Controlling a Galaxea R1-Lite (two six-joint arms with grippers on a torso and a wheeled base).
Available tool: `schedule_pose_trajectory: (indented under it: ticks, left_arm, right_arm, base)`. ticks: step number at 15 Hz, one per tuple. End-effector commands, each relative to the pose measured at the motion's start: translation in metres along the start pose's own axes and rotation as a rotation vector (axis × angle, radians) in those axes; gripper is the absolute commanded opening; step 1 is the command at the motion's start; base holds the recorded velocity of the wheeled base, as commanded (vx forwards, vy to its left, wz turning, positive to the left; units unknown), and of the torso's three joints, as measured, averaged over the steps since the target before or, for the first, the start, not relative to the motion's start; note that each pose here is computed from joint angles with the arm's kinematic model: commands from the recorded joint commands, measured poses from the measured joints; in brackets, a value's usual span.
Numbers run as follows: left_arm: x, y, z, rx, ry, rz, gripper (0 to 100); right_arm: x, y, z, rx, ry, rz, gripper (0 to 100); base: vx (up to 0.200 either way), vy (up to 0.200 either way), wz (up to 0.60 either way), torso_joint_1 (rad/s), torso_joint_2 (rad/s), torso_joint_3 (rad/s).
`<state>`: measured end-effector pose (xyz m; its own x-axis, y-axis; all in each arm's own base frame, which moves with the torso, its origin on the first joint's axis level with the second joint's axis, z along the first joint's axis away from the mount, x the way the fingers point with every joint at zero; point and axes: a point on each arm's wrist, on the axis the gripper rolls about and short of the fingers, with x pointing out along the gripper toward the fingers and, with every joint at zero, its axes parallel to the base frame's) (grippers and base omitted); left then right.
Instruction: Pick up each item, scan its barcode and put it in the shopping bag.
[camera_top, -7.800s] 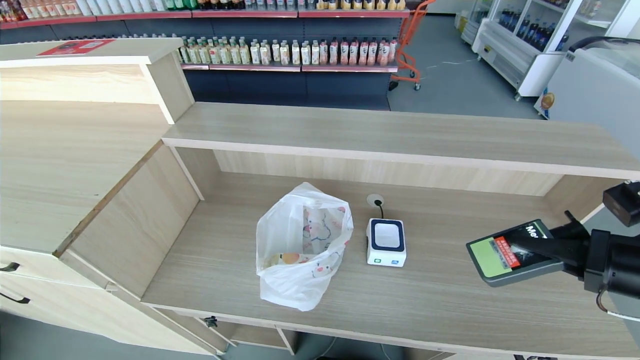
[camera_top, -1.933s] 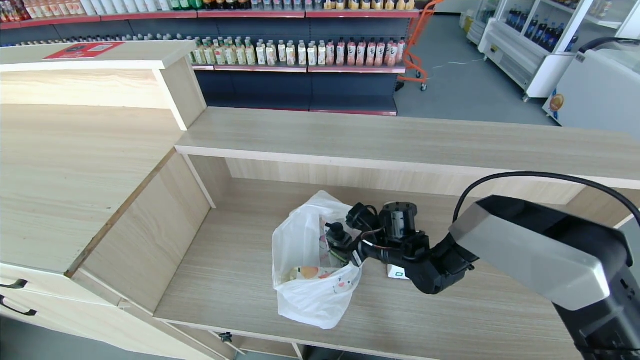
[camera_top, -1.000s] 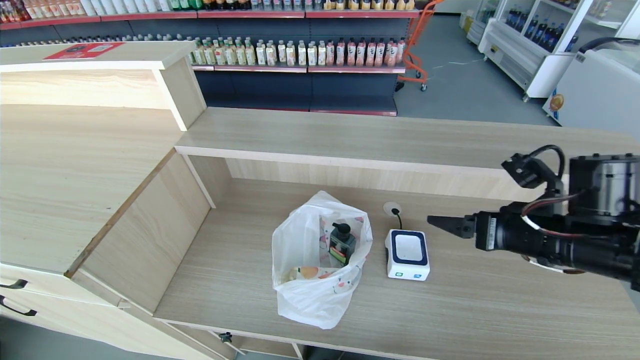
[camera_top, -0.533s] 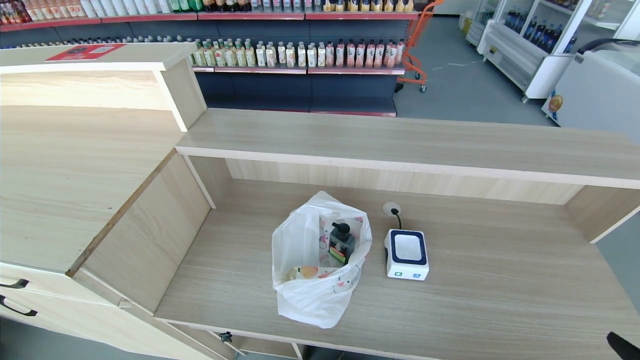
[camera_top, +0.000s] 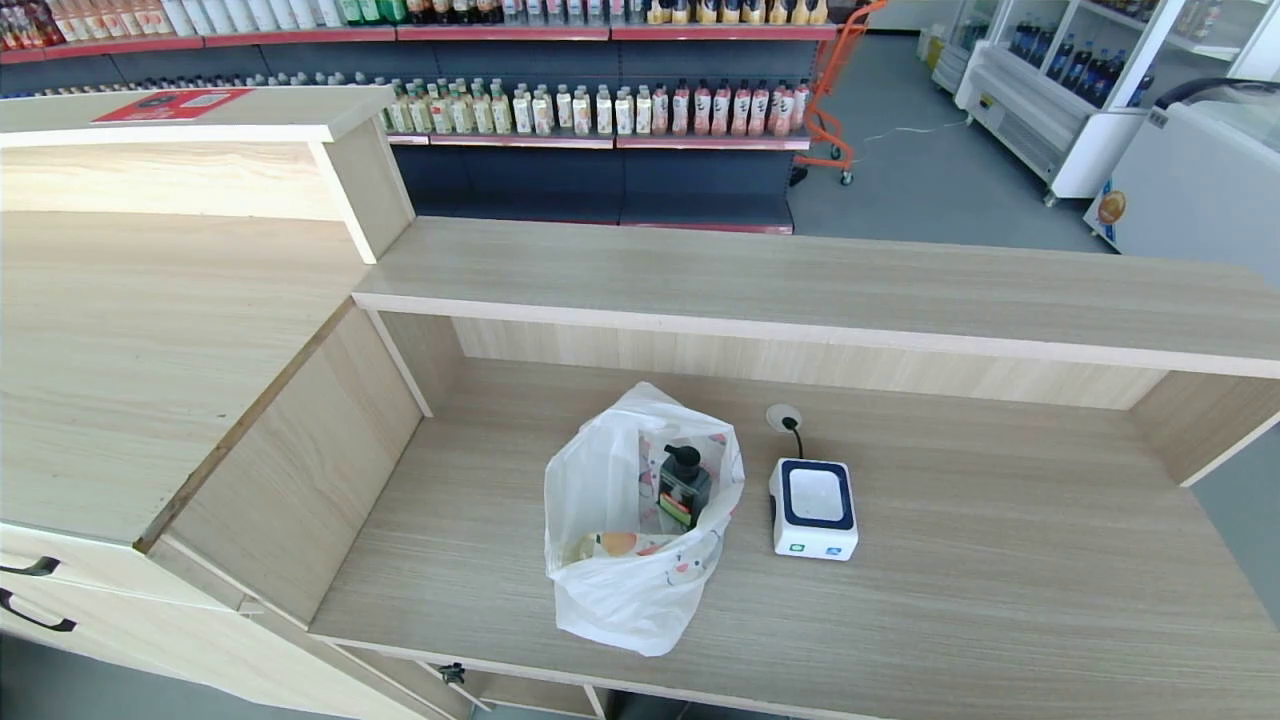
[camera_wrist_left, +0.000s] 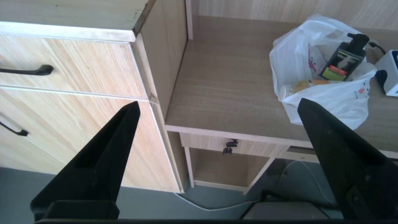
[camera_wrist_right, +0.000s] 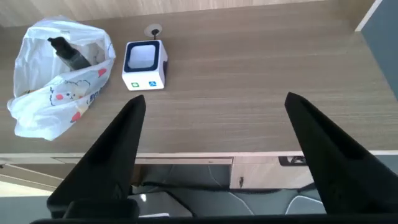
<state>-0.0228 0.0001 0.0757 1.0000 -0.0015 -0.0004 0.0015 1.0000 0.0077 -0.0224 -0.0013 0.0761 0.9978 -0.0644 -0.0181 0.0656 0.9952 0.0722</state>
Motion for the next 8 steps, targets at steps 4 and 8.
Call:
schedule_pose_trajectory:
  ticks: [4,8]
  left_arm:
    - [0.0000,0.0000,0.0002,0.000,0.000,0.000,100]
    - [0.0002,0.0000,-0.0002,0.002,0.003,0.000,100]
  right_arm:
    - [-0.0008,-0.0001,-0.0009,0.001,-0.007,-0.001,0]
    - [-0.0008,-0.0001,-0.0011,0.001,-0.006,-0.001,0]
  base:
    - [0.000,0.000,0.00,0.000,0.00,0.000]
    - [0.000,-0.100,0.00,0.001,0.00,0.000]
